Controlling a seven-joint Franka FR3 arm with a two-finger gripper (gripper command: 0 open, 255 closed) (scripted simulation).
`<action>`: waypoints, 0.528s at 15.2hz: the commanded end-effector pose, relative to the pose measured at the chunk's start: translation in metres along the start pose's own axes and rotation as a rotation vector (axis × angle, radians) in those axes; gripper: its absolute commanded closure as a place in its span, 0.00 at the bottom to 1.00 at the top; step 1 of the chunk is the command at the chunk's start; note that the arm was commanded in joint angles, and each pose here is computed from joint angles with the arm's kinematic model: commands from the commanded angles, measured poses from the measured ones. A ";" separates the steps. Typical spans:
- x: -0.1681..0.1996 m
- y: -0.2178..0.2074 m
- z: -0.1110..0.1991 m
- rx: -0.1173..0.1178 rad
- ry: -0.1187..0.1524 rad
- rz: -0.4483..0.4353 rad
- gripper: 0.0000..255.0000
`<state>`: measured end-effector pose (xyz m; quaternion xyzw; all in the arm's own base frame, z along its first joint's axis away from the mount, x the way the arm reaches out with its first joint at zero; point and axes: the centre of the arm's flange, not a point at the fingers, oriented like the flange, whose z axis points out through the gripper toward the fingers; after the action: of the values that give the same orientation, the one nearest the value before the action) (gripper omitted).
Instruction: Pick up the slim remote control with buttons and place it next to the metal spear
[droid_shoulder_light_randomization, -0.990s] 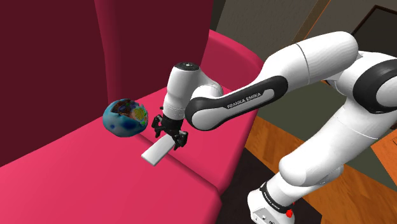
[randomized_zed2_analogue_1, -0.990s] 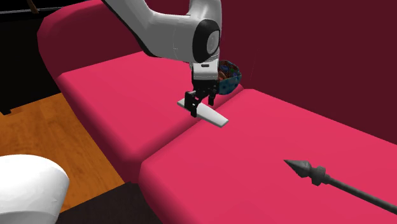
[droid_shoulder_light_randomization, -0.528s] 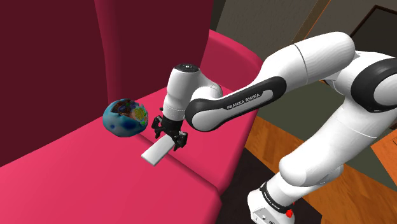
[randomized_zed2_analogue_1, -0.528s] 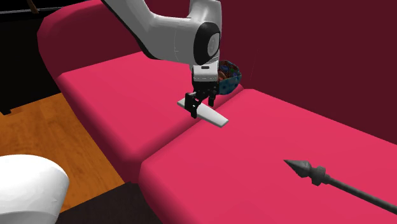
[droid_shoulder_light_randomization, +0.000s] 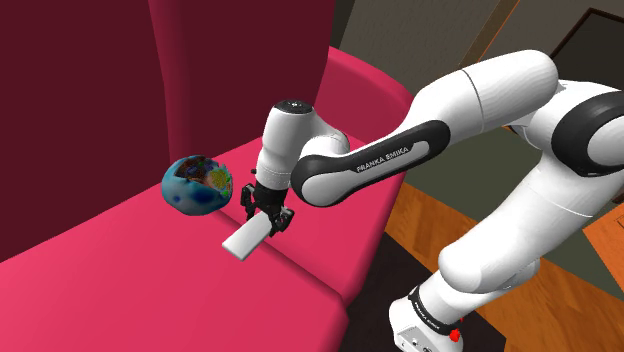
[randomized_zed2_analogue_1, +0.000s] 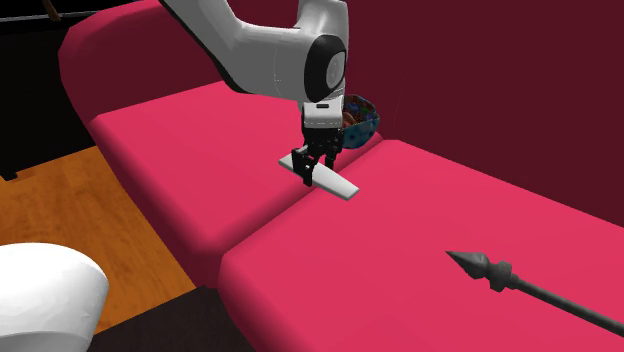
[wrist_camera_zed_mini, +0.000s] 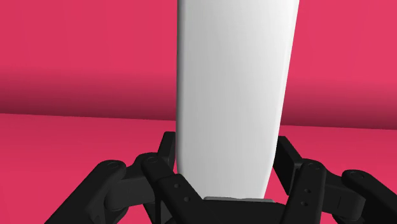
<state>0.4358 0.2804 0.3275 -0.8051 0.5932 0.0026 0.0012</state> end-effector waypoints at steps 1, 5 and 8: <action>0.000 0.000 0.000 0.000 0.000 0.000 1.00; 0.000 0.000 -0.011 0.000 0.000 0.000 1.00; 0.000 0.000 -0.026 0.000 0.000 0.000 1.00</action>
<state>0.4344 0.2811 0.3488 -0.8052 0.5930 0.0022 0.0012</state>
